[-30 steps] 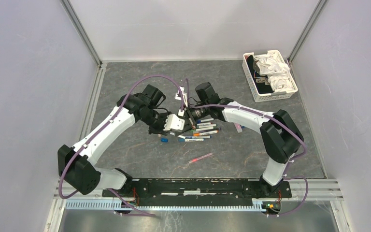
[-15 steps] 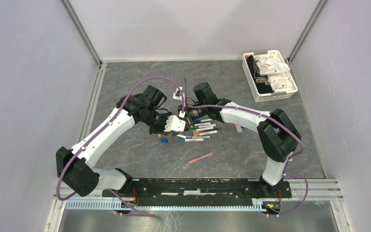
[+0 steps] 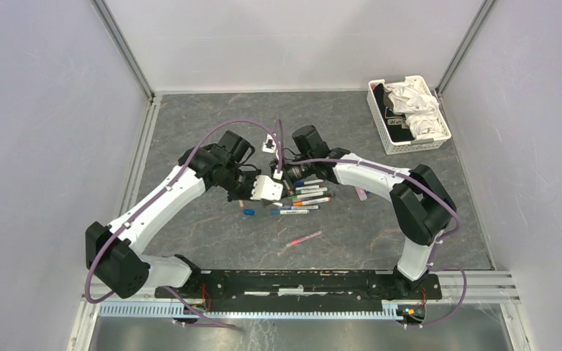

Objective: Open the pen caps

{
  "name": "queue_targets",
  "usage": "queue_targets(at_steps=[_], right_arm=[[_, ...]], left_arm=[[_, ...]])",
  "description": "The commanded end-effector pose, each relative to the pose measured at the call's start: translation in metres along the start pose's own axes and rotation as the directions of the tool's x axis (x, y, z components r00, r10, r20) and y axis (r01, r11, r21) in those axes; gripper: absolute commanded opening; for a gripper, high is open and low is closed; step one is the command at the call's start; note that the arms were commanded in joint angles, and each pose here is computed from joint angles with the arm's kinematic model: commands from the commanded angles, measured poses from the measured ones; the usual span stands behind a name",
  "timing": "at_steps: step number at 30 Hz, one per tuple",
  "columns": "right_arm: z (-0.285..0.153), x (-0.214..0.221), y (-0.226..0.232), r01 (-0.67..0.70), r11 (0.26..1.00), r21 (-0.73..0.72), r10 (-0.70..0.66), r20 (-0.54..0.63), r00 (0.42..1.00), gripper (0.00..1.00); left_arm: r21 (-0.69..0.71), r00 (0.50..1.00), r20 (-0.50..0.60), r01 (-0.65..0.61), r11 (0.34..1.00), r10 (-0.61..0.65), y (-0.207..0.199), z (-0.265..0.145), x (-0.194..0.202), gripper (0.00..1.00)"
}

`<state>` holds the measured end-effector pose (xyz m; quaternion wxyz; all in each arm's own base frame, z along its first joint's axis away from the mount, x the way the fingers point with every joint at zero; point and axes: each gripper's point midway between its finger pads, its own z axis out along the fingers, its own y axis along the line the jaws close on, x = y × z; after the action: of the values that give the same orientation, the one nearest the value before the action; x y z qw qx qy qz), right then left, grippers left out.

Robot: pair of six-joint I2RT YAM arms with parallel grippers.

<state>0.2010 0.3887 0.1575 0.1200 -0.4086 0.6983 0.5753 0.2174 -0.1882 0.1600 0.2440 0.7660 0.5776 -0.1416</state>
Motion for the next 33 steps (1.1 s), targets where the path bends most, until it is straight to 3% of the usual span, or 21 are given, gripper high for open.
queue_targets(at_steps=[1,5,13,17,21,24,29,33], right_arm=[[-0.006,-0.010,0.006,0.025,0.999,0.035,-0.025,-0.006,1.000,0.00],[-0.015,0.003,-0.006,0.018,0.994,0.108,-0.013,-0.049,0.999,0.00],[-0.053,0.014,-0.017,0.005,0.982,0.191,-0.004,-0.003,1.000,0.00],[-0.094,0.005,-0.038,0.003,0.934,0.358,-0.019,0.041,0.999,0.00],[-0.171,0.002,-0.098,-0.129,0.720,0.681,0.043,0.142,0.989,0.00],[-0.230,0.006,-0.132,-0.219,0.508,0.833,0.034,0.234,0.972,0.00],[-0.291,0.035,-0.163,-0.339,0.246,0.908,0.026,0.344,0.939,0.00],[-0.318,0.054,-0.179,-0.382,0.121,0.916,0.021,0.383,0.924,0.00]], left_arm=[[-0.113,0.992,-0.121,-0.041,0.993,0.027,0.025,-0.013,0.025,0.02],[-0.150,0.987,-0.162,-0.048,0.987,0.023,0.035,-0.030,0.050,0.02],[-0.190,0.975,-0.218,-0.011,0.982,-0.031,0.043,-0.041,0.094,0.02],[-0.202,0.975,-0.219,0.001,0.979,-0.046,0.045,-0.034,0.100,0.02],[-0.205,0.987,-0.109,0.092,0.974,-0.116,0.046,-0.019,0.088,0.02],[-0.191,0.982,-0.011,0.184,0.964,-0.189,0.049,-0.002,0.076,0.02],[-0.167,0.969,0.000,0.244,0.955,-0.247,0.046,0.034,0.070,0.02],[-0.154,0.954,-0.079,0.275,0.949,-0.289,0.045,0.064,0.087,0.02]])
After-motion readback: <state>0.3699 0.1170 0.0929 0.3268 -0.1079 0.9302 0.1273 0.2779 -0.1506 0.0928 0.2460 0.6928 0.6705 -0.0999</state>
